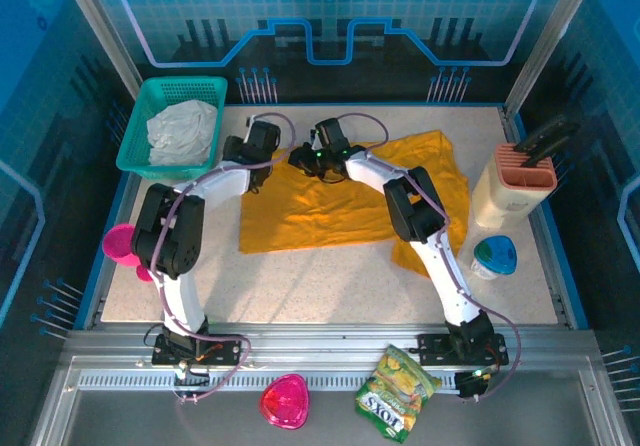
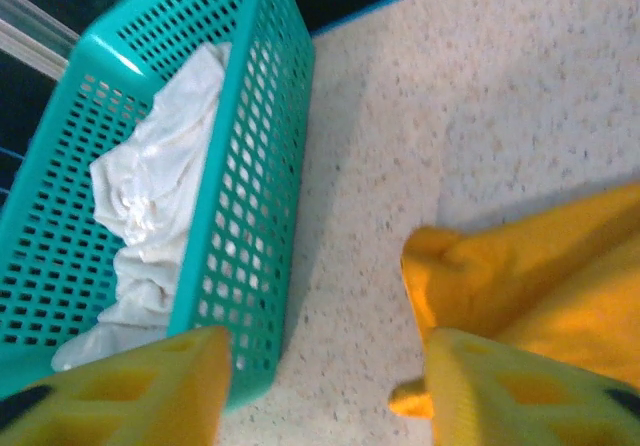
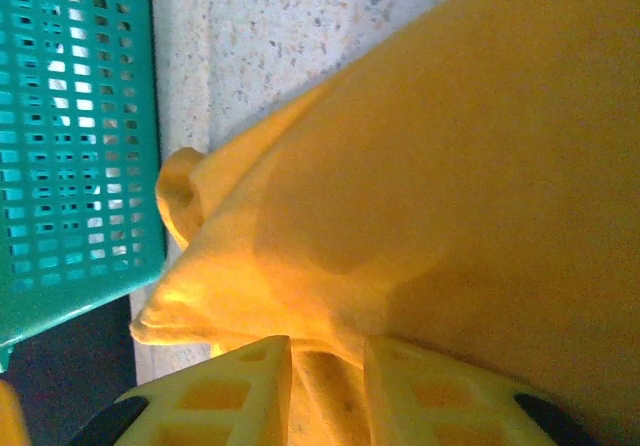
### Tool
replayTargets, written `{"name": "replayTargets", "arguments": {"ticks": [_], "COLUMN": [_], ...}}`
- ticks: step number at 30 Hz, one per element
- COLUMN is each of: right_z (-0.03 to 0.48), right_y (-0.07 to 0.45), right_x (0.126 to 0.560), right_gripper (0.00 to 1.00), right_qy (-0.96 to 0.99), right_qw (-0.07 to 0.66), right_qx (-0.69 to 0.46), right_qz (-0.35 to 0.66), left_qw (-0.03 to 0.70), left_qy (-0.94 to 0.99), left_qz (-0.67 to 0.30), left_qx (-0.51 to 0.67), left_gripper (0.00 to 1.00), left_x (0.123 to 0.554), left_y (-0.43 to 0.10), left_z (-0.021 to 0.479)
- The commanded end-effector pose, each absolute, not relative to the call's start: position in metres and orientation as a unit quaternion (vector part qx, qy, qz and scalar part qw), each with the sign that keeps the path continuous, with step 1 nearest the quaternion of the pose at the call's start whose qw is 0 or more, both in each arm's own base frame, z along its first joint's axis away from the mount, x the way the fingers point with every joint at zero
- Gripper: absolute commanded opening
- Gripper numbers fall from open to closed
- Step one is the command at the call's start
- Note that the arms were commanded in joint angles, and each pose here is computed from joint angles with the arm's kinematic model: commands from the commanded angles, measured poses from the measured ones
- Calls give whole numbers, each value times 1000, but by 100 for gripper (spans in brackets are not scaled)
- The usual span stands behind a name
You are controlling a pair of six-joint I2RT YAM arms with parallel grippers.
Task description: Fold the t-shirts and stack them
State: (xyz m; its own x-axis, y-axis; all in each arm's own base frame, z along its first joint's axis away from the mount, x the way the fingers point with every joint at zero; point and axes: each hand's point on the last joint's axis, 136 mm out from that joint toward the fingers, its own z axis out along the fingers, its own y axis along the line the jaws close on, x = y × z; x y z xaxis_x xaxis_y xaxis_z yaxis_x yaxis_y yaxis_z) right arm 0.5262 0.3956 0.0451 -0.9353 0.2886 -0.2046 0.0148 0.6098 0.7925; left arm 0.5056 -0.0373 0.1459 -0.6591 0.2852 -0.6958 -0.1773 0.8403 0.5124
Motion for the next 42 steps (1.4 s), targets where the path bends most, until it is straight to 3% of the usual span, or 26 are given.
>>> {"name": "replayTargets", "arguments": {"ticks": [1, 6, 9, 24, 30, 35, 38, 42], "right_z": [82, 103, 121, 156, 173, 199, 220, 239], "right_y": [386, 370, 357, 235, 199, 177, 157, 124], "right_x": [519, 507, 496, 414, 395, 378, 361, 332], "right_gripper": [28, 28, 27, 25, 25, 26, 29, 32], "right_qy": [889, 897, 903, 926, 922, 919, 919, 925], "right_qw": [178, 180, 190, 263, 282, 307, 327, 337], "right_qx": [73, 61, 44, 35, 48, 33, 11, -11], "right_qz": [416, 400, 383, 269, 260, 244, 219, 176], "left_qw": [379, 320, 286, 162, 159, 209, 244, 221], "left_qy": [883, 909, 922, 967, 961, 944, 940, 954], "left_qz": [275, 266, 261, 194, 222, 253, 234, 169], "left_qx": [25, 11, 5, 39, 42, -9, -56, -115], "left_gripper": [38, 9, 0, 0, 0, 0, 12, 21], "left_x": [517, 547, 558, 528, 516, 514, 496, 439], "left_y": [-41, -44, -44, -67, -64, -48, -43, -45], "left_z": [137, 105, 84, 25, 23, 71, 124, 164]}}
